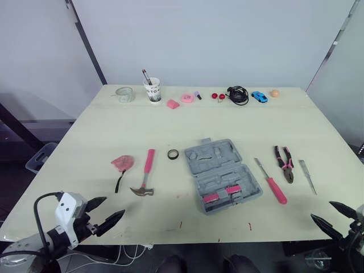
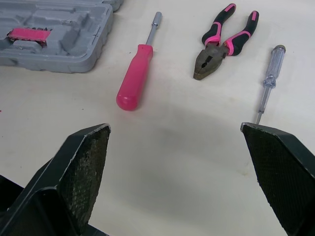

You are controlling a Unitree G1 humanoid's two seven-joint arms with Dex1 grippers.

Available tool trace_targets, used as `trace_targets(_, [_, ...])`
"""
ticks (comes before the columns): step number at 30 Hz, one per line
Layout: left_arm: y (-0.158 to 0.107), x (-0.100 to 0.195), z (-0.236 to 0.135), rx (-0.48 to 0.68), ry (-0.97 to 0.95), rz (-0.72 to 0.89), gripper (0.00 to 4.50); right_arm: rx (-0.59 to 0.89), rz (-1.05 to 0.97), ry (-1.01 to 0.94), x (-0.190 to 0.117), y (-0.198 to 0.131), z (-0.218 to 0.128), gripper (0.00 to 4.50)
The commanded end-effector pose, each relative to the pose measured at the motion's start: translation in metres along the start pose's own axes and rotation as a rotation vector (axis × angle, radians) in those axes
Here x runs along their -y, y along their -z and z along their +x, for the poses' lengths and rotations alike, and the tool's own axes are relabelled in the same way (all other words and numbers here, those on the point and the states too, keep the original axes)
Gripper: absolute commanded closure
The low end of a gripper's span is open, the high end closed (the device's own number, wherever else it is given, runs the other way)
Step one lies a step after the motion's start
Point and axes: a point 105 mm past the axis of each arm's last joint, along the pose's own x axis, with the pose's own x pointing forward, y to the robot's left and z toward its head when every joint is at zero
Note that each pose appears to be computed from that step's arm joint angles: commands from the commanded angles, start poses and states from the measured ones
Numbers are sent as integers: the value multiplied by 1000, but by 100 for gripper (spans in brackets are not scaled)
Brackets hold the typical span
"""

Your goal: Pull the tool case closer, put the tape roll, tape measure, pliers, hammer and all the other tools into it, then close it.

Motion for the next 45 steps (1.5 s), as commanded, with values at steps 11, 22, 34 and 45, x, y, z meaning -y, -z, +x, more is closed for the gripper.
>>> trace_targets(11, [-12,-11,-4,37,-22,58,0,27,-47,33,7,-10,3,3])
trace_targets(22, [-12,-10,-1,47,-15,68,0,33,-67,27,9,-14,7,3])
trace_targets(34, [-36,4,19,80,110,115,0,58,-142,-10,1,-44,34,3])
trace_targets(45, [-68,26,58,112,269,169,0,42,-213,-92,-12,-83,89,3])
